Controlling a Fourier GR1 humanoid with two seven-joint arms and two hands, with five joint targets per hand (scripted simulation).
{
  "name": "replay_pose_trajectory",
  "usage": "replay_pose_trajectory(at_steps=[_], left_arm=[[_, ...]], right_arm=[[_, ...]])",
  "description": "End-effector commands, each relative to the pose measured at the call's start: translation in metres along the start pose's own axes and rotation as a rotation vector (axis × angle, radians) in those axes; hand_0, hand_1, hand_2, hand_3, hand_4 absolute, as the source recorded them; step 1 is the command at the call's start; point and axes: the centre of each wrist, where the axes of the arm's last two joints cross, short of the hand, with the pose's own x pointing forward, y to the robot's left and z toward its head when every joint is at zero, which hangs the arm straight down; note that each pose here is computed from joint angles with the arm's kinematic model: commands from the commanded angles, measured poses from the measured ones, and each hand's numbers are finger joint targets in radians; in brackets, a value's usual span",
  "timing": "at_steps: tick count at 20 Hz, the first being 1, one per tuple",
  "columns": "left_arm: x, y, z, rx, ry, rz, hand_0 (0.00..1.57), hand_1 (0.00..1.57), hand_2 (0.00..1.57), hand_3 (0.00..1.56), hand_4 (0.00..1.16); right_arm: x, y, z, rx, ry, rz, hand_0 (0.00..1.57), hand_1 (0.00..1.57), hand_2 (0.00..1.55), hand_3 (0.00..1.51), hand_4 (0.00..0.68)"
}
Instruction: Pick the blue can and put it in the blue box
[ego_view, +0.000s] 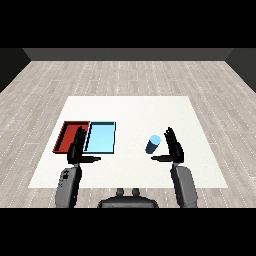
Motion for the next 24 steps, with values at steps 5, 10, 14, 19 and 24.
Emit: replay_pose_trajectory(at_steps=[5,10,14,19,24], left_arm=[[-0.002,-0.004,0.0016,0.007,-0.026,0.013,0.00,0.00,0.00,0.00,0.00],[0.001,0.010,0.0175,0.001,-0.004,0.029,0.00,0.00,0.00,0.00,0.00],[0.014,0.007,0.0102,0.007,-0.004,0.041,0.00,0.00,0.00,0.00,0.00],[0.012,0.002,0.0084,-0.001,-0.008,0.020,0.00,0.00,0.00,0.00,0.00],[0.016,0.003,-0.0073,0.003,-0.027,0.037,0.00,0.00,0.00,0.00,0.00]], right_arm=[[-0.006,-0.026,-0.007,-0.037,0.031,-0.003,0.00,0.00,0.00,0.00,0.000],[-0.036,0.005,-0.028,-0.064,0.068,-0.024,0.00,0.00,0.00,0.00,0.000],[-0.042,-0.017,-0.027,-0.057,0.098,-0.038,0.00,0.00,0.00,0.00,0.000],[-0.056,0.023,-0.022,-0.046,0.136,-0.066,0.00,0.00,0.00,0.00,0.000],[-0.080,0.010,-0.044,-0.045,0.148,-0.113,0.00,0.00,0.00,0.00,0.000]])
